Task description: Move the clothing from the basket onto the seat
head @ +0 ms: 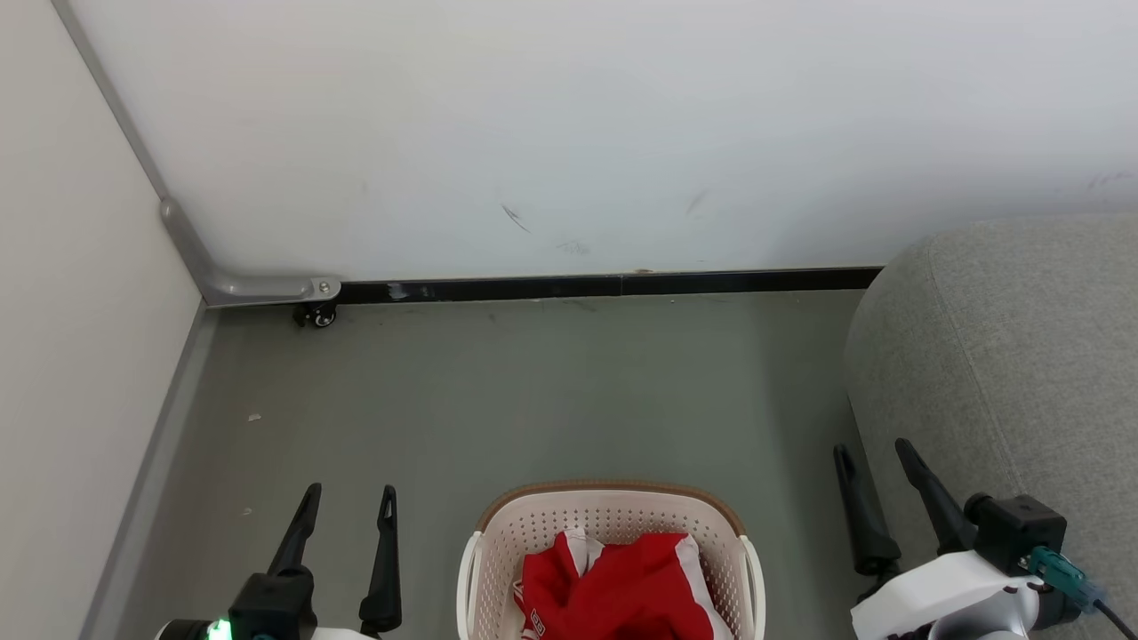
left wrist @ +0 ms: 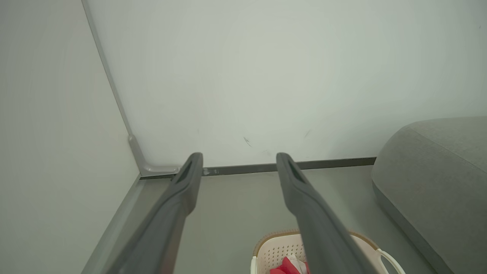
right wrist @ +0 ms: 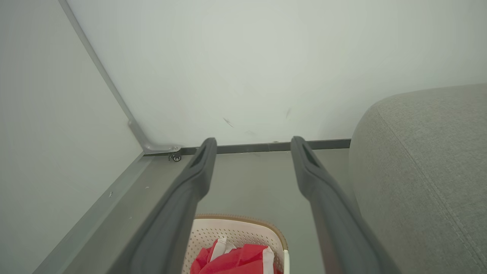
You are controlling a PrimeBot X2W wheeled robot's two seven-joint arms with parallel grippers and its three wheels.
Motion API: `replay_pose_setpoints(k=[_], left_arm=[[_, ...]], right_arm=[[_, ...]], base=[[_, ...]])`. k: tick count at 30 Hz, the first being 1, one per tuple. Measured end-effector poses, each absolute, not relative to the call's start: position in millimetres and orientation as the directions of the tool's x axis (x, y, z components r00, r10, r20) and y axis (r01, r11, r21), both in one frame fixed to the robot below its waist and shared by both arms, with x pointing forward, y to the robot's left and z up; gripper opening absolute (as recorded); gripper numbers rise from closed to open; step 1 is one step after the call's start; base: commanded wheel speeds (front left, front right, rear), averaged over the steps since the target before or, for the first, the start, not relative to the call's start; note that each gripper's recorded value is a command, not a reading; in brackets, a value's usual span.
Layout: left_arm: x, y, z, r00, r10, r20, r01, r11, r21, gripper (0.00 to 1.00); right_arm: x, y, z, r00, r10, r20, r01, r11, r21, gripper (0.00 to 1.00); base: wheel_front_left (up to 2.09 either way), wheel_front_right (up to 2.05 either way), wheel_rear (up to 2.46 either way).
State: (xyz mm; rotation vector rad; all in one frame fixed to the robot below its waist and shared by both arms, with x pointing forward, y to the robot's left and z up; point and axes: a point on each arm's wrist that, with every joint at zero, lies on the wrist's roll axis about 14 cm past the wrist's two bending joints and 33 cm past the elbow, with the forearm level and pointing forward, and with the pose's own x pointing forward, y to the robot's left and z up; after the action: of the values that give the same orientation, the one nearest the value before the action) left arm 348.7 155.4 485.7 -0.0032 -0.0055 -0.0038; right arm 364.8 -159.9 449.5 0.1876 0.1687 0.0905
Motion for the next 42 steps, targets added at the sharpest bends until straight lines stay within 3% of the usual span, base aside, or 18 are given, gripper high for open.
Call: replay_pose_setpoints(k=[20, 42], left_arm=[[354.1, 153.9, 477.5, 1.0, -0.017, -0.02, 0.017, 1.0, 0.008, 1.0], [394.4, 121.1, 454.5, 0.982, -0.172, -0.083, 0.178, 0.981, 0.074, 1.0]], right_arm=[[365.6, -164.6, 444.3, 0.98, 0.091, -0.177, -0.054, 0.978, 0.202, 1.0], [380.7, -195.2, 445.7, 0.989, -0.003, -0.15, 0.031, 0.982, 0.186, 1.0]], base=[[0.0, 0.0, 0.0], [0.0, 0.0, 0.0]])
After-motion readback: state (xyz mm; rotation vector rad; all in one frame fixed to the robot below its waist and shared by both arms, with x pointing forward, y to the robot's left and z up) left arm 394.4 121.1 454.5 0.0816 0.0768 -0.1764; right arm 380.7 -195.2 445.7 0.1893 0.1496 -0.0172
